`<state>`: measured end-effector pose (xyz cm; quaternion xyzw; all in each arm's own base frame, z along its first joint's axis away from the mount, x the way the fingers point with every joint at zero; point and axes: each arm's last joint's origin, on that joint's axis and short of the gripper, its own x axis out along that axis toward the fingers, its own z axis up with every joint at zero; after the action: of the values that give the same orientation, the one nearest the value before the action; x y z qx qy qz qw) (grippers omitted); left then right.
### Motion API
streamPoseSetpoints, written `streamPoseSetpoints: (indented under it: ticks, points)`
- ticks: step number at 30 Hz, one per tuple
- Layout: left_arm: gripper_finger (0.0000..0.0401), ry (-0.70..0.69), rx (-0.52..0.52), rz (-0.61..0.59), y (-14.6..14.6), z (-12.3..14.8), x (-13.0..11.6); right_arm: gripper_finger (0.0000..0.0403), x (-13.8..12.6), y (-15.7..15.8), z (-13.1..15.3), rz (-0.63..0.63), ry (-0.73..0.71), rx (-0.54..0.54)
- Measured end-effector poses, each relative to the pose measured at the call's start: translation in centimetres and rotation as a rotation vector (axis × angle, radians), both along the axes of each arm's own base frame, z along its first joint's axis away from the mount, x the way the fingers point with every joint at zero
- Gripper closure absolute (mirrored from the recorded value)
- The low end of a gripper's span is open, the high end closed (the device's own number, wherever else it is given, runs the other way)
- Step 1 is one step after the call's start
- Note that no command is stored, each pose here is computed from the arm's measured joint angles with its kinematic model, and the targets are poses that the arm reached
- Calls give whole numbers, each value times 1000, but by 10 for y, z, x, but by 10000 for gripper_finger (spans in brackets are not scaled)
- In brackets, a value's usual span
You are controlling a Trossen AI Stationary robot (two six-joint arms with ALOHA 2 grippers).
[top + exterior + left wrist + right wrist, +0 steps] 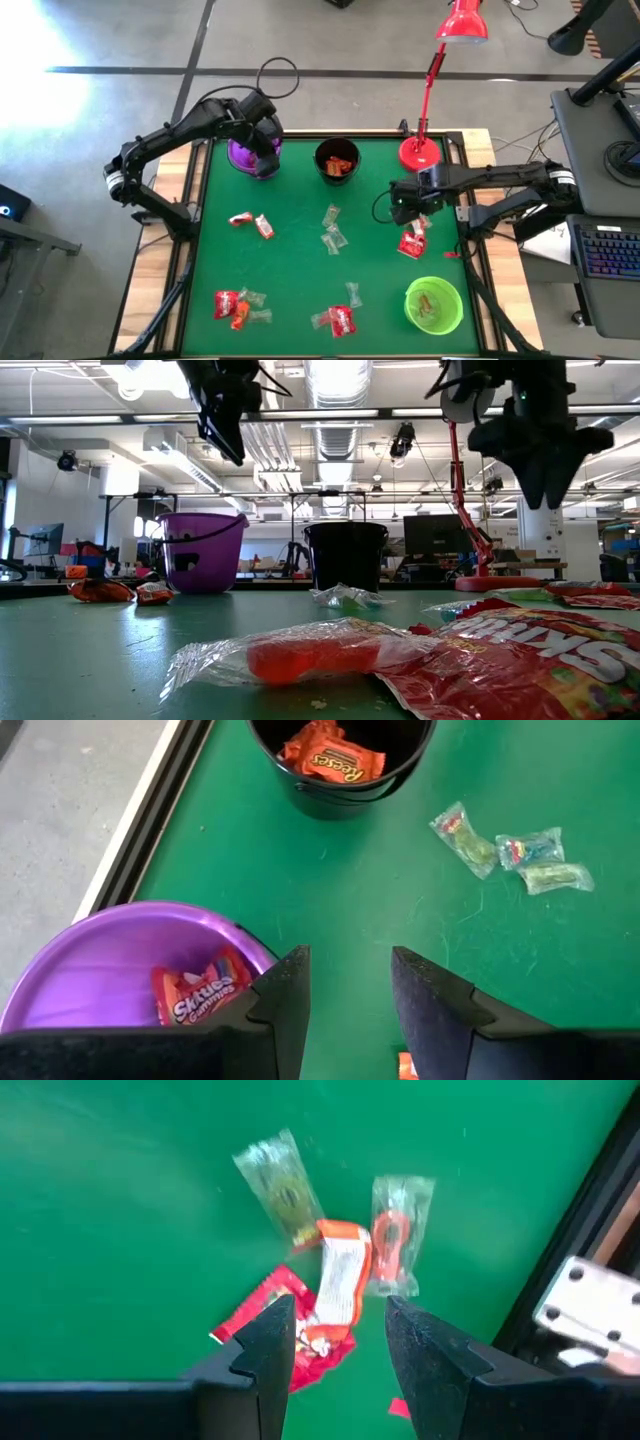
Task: Sort candy
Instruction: Put the orange candy into the black bucket
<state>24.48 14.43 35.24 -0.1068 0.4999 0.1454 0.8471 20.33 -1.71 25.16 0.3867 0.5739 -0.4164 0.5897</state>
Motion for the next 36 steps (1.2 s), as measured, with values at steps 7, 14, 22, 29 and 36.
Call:
streamPoseSetpoints:
  ticks: [7, 14, 22, 29, 36]
  points:
    - [278, 3, 3, -14, -2, 0, 1, 255, 0, 17, -25, -30, -16, 33]
    - [278, 6, 2, -24, -5, 0, 2, 255, -9, 24, -47, -83, 31, 22]
    - [278, 6, 1, -35, -8, 0, 4, 255, -11, 24, -75, -76, -16, 21]
    - [278, 7, 0, -51, -12, 0, 6, 255, -16, 24, -99, -21, 75, 21]
    - [278, 6, 1, -51, -12, 0, 6, 258, -3, 24, -111, 14, 78, 27]
